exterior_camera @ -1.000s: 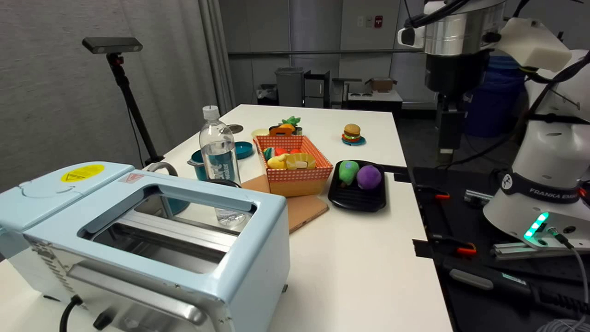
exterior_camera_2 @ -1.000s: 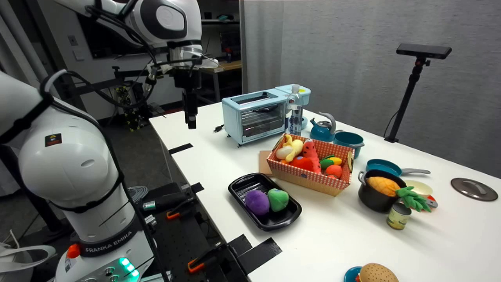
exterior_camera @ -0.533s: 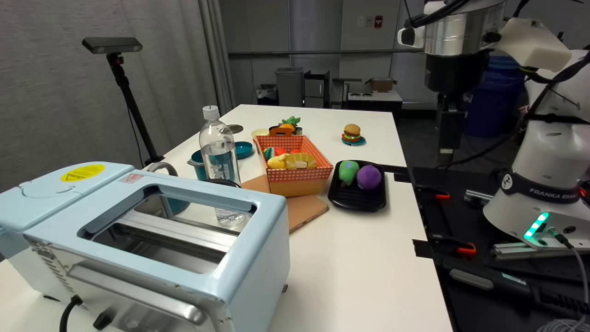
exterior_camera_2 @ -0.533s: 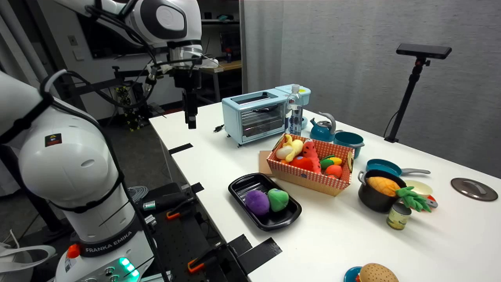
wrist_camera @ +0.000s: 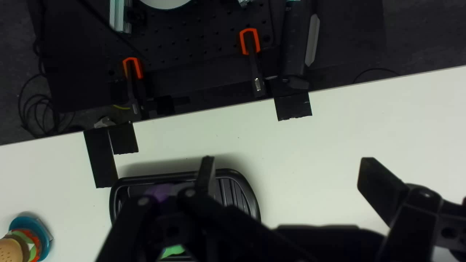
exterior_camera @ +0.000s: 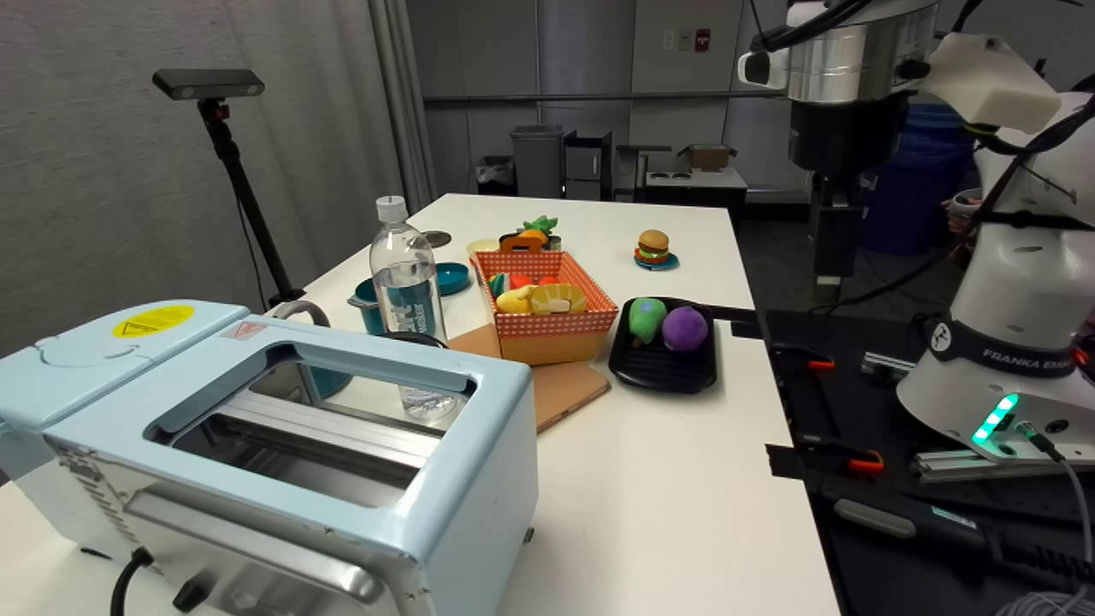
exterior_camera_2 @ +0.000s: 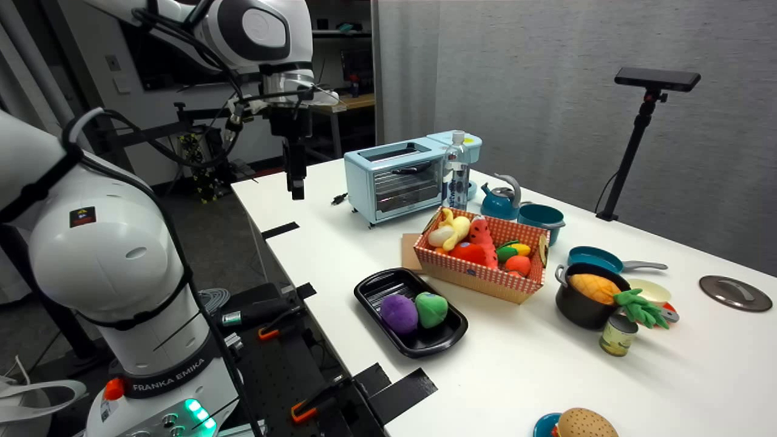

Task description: Put the banana plushy on the tray

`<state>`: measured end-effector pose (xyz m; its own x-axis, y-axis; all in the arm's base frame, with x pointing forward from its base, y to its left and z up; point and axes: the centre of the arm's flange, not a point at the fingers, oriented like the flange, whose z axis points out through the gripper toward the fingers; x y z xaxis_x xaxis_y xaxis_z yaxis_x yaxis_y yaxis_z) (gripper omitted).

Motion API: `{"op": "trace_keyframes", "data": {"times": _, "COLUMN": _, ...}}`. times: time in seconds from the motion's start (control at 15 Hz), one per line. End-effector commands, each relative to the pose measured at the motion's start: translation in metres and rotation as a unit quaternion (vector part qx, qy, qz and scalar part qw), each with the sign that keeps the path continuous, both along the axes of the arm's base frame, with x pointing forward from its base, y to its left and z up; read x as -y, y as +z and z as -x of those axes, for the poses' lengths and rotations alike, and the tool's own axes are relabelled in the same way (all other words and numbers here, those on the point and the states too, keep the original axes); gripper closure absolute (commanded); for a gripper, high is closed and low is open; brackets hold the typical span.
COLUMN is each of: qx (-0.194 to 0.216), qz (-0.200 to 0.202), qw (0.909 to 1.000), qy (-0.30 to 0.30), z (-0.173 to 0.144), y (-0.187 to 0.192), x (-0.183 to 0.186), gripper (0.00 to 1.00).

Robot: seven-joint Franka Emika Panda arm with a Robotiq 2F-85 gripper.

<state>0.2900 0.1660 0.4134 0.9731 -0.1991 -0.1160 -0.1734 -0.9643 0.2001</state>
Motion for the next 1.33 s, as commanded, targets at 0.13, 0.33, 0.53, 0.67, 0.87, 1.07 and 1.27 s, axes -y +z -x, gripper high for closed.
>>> {"op": "trace_keyframes", "data": {"times": 0.13, "qx": -0.005, "qz": 0.005, "qw": 1.0000, "qy": -0.007, "z": 0.000, "y": -0.001, "x": -0.003, "gripper": 0.00}}
{"op": "trace_keyframes", "data": {"times": 0.33, "qx": -0.013, "qz": 0.014, "qw": 0.9997, "qy": -0.015, "z": -0.003, "y": -0.007, "x": -0.015, "gripper": 0.00}}
{"op": "trace_keyframes", "data": {"times": 0.53, "qx": -0.016, "qz": 0.024, "qw": 0.9991, "qy": -0.030, "z": -0.003, "y": -0.013, "x": -0.024, "gripper": 0.00}}
{"op": "trace_keyframes", "data": {"times": 0.67, "qx": -0.011, "qz": 0.027, "qw": 0.9989, "qy": -0.037, "z": -0.004, "y": -0.013, "x": -0.026, "gripper": 0.00}}
{"op": "trace_keyframes", "data": {"times": 0.87, "qx": -0.006, "qz": 0.029, "qw": 0.9988, "qy": -0.039, "z": -0.010, "y": -0.013, "x": -0.025, "gripper": 0.00}}
{"op": "trace_keyframes", "data": {"times": 1.07, "qx": 0.004, "qz": 0.033, "qw": 0.9988, "qy": -0.037, "z": -0.016, "y": -0.013, "x": -0.021, "gripper": 0.00}}
{"op": "trace_keyframes", "data": {"times": 1.27, "qx": 0.020, "qz": 0.026, "qw": 0.9989, "qy": -0.034, "z": -0.022, "y": -0.014, "x": -0.011, "gripper": 0.00}}
